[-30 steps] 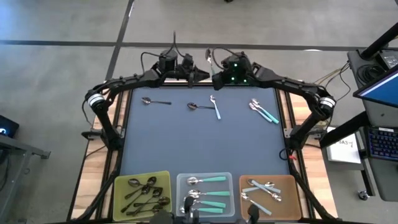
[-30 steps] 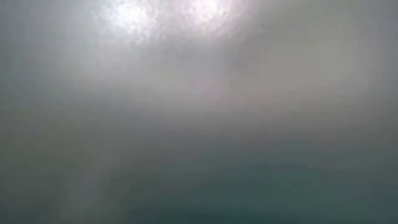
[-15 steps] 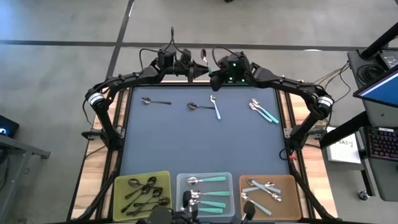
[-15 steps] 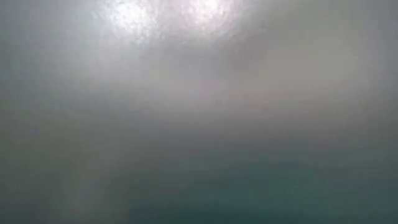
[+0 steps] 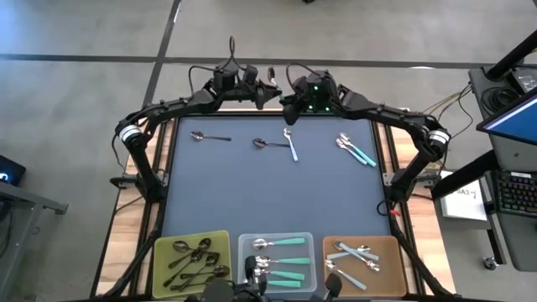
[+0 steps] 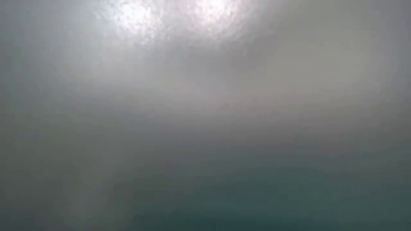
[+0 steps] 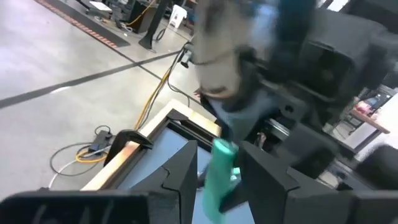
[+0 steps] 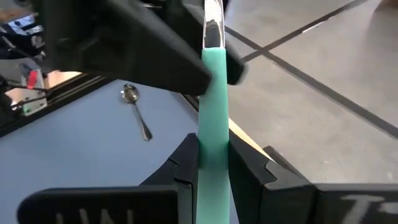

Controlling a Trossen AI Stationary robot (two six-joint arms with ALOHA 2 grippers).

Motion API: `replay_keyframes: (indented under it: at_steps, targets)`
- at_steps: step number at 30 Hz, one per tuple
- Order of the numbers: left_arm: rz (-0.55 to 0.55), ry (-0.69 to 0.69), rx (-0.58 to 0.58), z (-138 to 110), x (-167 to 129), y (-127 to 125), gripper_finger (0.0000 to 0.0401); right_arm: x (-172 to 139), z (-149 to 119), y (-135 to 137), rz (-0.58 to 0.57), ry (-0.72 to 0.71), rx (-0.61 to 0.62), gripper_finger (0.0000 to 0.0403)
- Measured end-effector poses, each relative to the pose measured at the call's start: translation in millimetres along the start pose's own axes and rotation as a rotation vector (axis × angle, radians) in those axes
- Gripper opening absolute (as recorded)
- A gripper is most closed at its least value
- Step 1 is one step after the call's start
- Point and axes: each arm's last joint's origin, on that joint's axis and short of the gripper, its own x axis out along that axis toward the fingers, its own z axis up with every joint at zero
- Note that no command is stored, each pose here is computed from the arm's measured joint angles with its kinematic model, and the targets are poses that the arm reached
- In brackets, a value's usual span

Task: Sort silverware by color (type)
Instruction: Put the green spoon into the transparent bin

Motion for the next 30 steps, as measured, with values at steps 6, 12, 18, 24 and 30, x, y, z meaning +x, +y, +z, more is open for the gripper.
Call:
replay_keyframes:
  at_steps: [6, 12, 18, 24, 30]
  targets:
    - [-0.003, 0.008, -0.009, -2.6, -0.2, 0.8, 0.0099, 0.2, 0.5, 2.9, 0.028, -0.006, -0.016, 0.0047]
    - [-0.005, 0.009, -0.005, -2.7, -0.2, 0.8, 0.0072, 0.3, 1.6, 3.8, 0.025, -0.018, -0.026, 0.0047]
    - [-0.004, 0.008, -0.006, -2.7, -0.2, 0.8, 0.0022, 0.3, 1.8, 3.8, 0.024, -0.020, -0.026, 0.0047]
    - [-0.008, 0.013, -0.011, -3.3, -0.2, 0.9, 0.0022, 0.4, 1.0, 4.0, 0.023, -0.011, 0.026, 0.0049]
    - [-0.038, 0.044, -0.019, -5.8, 0.1, 1.9, 0.0022, -1.2, -2.3, 4.8, 0.028, 0.035, 0.070, 0.0150]
